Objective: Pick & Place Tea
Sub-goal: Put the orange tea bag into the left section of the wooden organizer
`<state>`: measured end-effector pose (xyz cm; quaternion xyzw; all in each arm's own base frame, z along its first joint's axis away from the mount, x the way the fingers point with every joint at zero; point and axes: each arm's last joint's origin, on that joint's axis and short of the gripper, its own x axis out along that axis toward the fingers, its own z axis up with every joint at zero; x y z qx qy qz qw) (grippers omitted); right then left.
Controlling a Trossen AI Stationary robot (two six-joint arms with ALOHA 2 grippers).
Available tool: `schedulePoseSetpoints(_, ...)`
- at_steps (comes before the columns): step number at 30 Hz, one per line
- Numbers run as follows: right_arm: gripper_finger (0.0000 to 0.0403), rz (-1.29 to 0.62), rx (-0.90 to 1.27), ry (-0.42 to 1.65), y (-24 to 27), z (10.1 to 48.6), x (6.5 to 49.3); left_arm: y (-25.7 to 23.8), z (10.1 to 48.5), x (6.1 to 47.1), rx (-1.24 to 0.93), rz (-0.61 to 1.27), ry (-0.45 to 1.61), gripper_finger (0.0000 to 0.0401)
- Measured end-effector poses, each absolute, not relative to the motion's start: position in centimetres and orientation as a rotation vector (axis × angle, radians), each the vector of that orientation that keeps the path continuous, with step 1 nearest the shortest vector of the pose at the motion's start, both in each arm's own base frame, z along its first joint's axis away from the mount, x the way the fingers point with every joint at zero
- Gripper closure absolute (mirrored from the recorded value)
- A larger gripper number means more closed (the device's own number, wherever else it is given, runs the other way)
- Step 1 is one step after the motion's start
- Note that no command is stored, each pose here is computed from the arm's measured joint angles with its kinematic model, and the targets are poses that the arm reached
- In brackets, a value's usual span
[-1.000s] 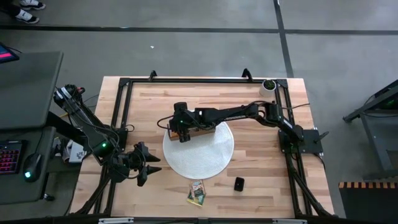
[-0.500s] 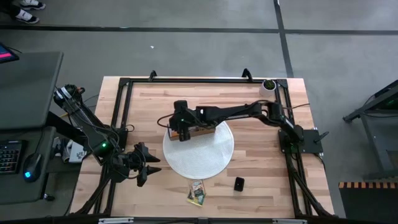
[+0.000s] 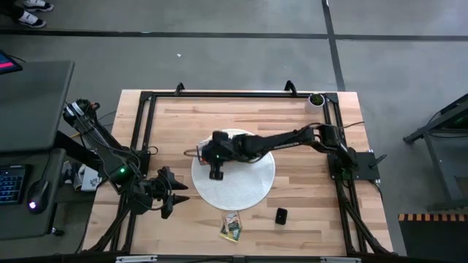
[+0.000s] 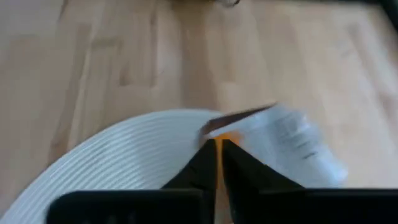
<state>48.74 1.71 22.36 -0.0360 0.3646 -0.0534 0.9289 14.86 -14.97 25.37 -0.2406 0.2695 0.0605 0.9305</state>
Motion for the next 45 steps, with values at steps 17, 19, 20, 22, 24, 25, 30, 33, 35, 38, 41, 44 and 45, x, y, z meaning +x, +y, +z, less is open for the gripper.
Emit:
schedulePoseSetpoints(17, 0.0402, -0.246, 0.102, 0.662, 1.8, 19.1, 48.3, -14.9, 25.4, 14.8, -0.488, 0.128, 0.55, 0.0202)
schedulePoseSetpoints(19, 0.0402, -0.244, 0.106, 0.646, 1.8, 19.2, 48.4, -14.9, 25.4, 14.8, -0.488, 0.128, 0.55, 0.0202)
schedulePoseSetpoints(20, 0.0402, -0.236, 0.11, 0.64, 1.8, 19.3, 48.5, -14.9, 25.4, 14.8, -0.488, 0.128, 0.55, 0.0202)
schedulePoseSetpoints(22, 0.0402, -0.202, 0.123, 0.627, 2.0, 19.4, 48.6, -14.9, 25.4, 14.8, -0.488, 0.128, 0.549, 0.0202)
schedulePoseSetpoints(24, 0.0402, -0.175, 0.132, 0.613, 2.3, 19.3, 48.8, -14.9, 25.4, 14.8, -0.487, 0.129, 0.55, 0.0202)
schedulePoseSetpoints(25, 0.0402, -0.16, 0.137, 0.611, 2.5, 19.2, 48.8, -14.9, 25.3, 14.8, -0.486, 0.13, 0.551, 0.0202)
schedulePoseSetpoints(30, 0.0402, -0.158, 0.135, 0.599, 2.8, 19.2, 48.9, -14.9, 25.3, 14.8, -0.484, 0.13, 0.553, 0.0202)
schedulePoseSetpoints(33, 0.0403, -0.144, 0.154, 0.604, 2.6, 19.2, 48.9, -14.9, 25.3, 14.8, -0.484, 0.131, 0.553, 0.0202)
schedulePoseSetpoints(35, 0.0403, -0.12, 0.183, 0.605, 2.4, 18.9, 49.1, -14.9, 25.3, 14.8, -0.483, 0.131, 0.553, 0.0202)
schedulePoseSetpoints(38, 0.0403, -0.122, 0.207, 0.634, 2.2, 17.7, 49.3, -14.9, 25.3, 14.8, -0.483, 0.131, 0.553, 0.0202)
schedulePoseSetpoints(41, 0.0403, -0.15, 0.197, 0.647, 2.2, 17.0, 49.3, -14.9, 25.3, 14.8, -0.483, 0.131, 0.554, 0.0202)
schedulePoseSetpoints(44, 0.0403, -0.163, 0.211, 0.636, 1.8, 17.1, 49.4, -14.9, 25.3, 14.8, -0.483, 0.13, 0.556, 0.0202)
schedulePoseSetpoints(45, 0.0403, -0.168, 0.216, 0.635, 1.6, 17.1, 49.4, -14.9, 25.3, 14.8, -0.485, 0.13, 0.556, 0.0202)
